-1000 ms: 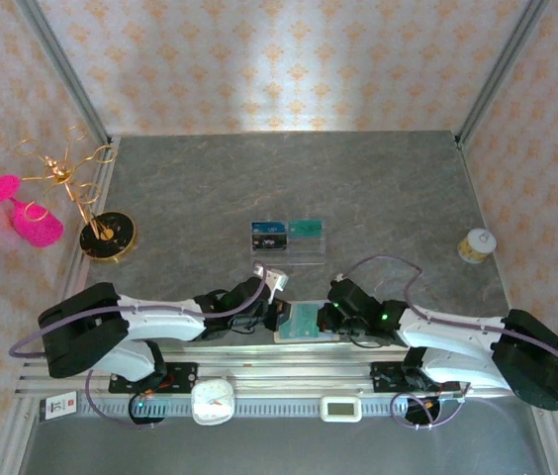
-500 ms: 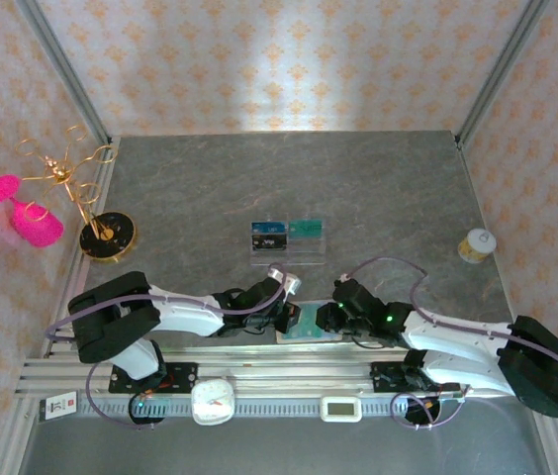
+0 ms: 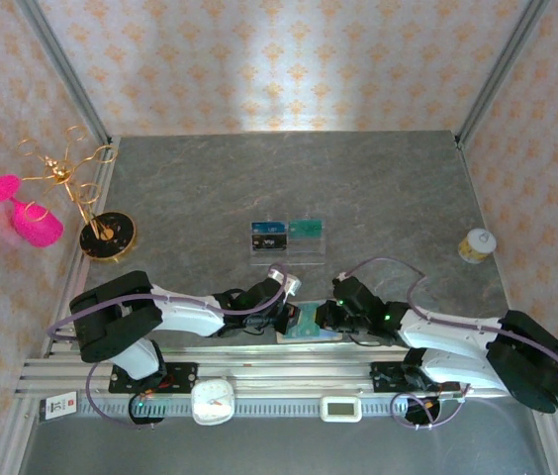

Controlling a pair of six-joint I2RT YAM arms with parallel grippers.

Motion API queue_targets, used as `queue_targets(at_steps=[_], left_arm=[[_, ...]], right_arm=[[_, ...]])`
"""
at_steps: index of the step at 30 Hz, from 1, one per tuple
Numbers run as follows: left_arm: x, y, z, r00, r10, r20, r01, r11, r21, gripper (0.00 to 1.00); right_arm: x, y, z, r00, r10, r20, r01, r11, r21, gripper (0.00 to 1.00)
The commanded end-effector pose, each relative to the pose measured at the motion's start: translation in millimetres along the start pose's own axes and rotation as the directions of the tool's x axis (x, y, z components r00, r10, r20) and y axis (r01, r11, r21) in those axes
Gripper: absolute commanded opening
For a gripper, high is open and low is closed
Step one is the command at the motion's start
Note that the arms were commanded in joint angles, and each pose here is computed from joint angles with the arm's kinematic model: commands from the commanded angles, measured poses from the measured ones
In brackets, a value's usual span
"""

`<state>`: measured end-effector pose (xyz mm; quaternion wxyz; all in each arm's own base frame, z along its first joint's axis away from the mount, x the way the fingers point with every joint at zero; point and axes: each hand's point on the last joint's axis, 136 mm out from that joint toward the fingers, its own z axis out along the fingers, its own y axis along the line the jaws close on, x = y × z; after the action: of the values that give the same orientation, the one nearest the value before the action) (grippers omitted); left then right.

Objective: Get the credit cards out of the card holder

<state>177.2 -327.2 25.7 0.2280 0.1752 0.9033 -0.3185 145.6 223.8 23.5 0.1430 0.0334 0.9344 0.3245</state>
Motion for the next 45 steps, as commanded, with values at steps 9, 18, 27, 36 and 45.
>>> queue_targets(at_steps=[9, 18, 27, 36, 45], left_arm=[[27.2, 19.0, -4.6, 0.998, -0.006, -0.060, 0.004, 0.999, -0.038, 0.00], [-62.8, -12.3, -59.0, 0.968, -0.045, 0.249, 0.029, 0.997, 0.065, 0.03], [-131.2, -21.9, -166.3, 0.747, -0.269, 0.608, 0.035, 0.929, 0.369, 0.38], [-144.8, -39.2, -228.7, 0.572, -0.442, 0.691, -0.072, 0.812, 0.579, 0.50], [-149.9, -40.4, -237.8, 0.540, -0.458, 0.706, -0.085, 0.805, 0.587, 0.50]], right_arm=[[-18.7, -53.2, -36.0, 0.987, 0.012, 0.158, -0.054, 0.963, 0.264, 0.00], [-55.9, 25.0, -68.9, 0.968, -0.114, 0.224, 0.091, 0.990, 0.112, 0.00], [-103.9, 129.0, -122.0, 0.872, -0.046, 0.488, 0.211, 0.934, -0.289, 0.00], [-136.6, 192.2, -167.8, 0.774, 0.110, 0.624, 0.296, 0.807, -0.510, 0.00], [-136.3, 220.9, -173.0, 0.753, 0.143, 0.643, 0.336, 0.757, -0.561, 0.00]])
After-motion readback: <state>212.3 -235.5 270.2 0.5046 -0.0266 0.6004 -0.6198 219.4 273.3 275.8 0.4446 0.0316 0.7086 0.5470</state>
